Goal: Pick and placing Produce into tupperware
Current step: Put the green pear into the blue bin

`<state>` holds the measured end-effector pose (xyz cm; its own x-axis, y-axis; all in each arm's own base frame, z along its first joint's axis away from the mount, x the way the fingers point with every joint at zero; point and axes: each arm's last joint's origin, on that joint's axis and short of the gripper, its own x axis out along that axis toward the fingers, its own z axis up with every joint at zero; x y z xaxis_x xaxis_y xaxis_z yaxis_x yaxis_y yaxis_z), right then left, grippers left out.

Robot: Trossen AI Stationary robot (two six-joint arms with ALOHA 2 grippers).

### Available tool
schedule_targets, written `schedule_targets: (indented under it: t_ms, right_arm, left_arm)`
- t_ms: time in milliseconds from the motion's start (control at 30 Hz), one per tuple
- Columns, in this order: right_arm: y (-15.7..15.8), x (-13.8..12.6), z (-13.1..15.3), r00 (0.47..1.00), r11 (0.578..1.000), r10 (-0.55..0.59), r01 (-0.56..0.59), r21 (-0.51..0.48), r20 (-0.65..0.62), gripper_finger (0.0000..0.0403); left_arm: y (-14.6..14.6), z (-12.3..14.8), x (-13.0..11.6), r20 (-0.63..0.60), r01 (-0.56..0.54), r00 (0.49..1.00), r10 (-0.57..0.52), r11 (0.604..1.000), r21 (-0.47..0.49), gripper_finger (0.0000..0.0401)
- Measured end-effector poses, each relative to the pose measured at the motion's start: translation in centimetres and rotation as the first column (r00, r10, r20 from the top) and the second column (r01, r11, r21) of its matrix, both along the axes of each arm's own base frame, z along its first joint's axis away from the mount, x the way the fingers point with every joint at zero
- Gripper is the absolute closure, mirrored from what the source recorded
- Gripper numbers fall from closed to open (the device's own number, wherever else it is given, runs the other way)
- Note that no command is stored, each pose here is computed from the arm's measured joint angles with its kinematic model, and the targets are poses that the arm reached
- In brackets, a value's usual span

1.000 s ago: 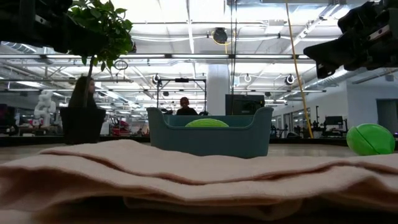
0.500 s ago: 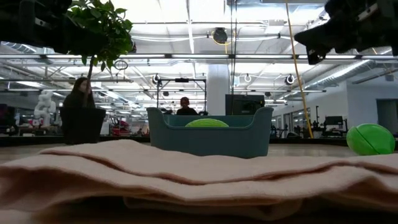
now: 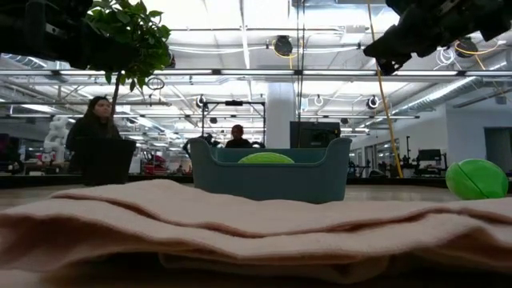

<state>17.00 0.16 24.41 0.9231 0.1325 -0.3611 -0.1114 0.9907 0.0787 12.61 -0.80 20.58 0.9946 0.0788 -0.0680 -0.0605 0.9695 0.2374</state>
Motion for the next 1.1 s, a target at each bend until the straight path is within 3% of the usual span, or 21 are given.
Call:
schedule_targets:
  t_ms: [200, 467, 733, 933, 1100]
  right_arm:
    - [0.8, 0.6, -0.4, 0.993, 0.997, 0.071, -0.074, -0.030, -0.095, 0.0401]
    - [1.2, 1.5, 0.2, 0.965, 0.997, 0.079, -0.080, 0.007, -0.251, 0.0401]
    - [2.1, 2.9, 1.2, 0.923, 0.992, 0.123, -0.130, 0.006, -0.363, 0.0400]
    - [2.3, 4.1, 1.6, 0.843, 0.988, 0.126, -0.151, -0.006, -0.523, 0.0377]
    - [2.3, 4.5, 0.8, 0.767, 0.961, 0.168, -0.266, -0.069, -0.619, 0.0328]
  left_arm:
    - [0.0, 0.0, 0.0, 0.000, 0.000, 1.000, 0.000, 1.000, 0.001, 0.0382]
    - [0.0, 0.0, 0.0, -0.001, 0.000, 1.000, 0.000, 1.000, 0.007, 0.0399]
    - [0.0, 0.0, 0.0, -0.001, 0.000, 1.000, 0.000, 1.000, 0.006, 0.0376]
    - [0.0, 0.0, 0.0, -0.001, 0.000, 1.000, 0.000, 1.000, 0.006, 0.0377]
    - [0.0, -0.1, 0.0, -0.008, -0.001, 1.000, 0.001, 1.000, 0.005, 0.0390]
